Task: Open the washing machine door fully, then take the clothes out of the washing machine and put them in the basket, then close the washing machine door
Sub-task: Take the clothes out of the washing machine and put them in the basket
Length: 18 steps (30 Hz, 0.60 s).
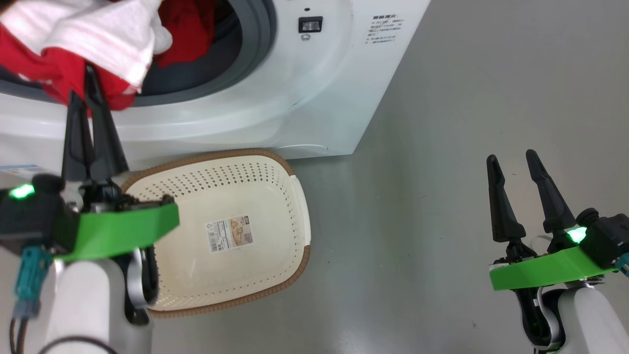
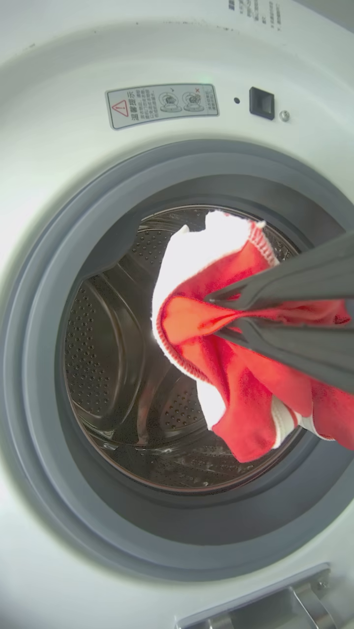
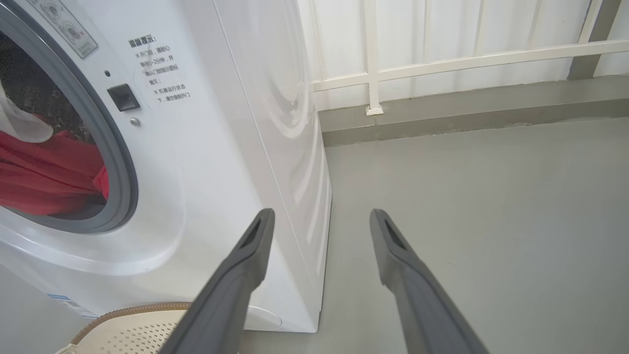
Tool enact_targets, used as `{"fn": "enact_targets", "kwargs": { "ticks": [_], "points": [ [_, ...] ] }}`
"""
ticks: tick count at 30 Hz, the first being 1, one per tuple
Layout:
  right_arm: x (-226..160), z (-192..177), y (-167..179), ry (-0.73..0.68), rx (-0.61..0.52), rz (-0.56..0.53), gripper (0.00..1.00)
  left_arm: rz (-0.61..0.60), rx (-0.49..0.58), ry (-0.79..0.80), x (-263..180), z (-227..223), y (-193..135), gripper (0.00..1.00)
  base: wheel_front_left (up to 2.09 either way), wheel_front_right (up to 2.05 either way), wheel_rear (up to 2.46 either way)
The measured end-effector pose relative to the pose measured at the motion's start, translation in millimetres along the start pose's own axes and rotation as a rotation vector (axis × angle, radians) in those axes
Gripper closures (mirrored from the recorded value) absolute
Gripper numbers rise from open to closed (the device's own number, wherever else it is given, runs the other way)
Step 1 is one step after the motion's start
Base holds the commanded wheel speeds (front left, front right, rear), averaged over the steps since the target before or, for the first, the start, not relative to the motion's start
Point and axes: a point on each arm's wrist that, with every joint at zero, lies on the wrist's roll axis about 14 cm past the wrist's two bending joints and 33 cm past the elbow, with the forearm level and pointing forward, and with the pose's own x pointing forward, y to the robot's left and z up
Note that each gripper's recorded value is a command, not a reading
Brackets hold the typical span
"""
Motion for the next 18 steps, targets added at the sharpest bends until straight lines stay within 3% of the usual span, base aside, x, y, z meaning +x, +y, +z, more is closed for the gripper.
{"fn": "enact_targets", "kwargs": {
  "ticks": [13, 18],
  "points": [
    [-3, -8, 0, 0.023, 0.001, 0.0, 0.0, -0.012, -0.019, -0.211, -4, 69, -16, 1.0, 0.0, 0.0, 0.0],
    [-3, -8, 1, 0.023, 0.002, 0.003, 0.0, -0.014, -0.019, -0.208, -7, 69, -20, 1.0, 0.0, 0.0, 0.0]
  ]
}}
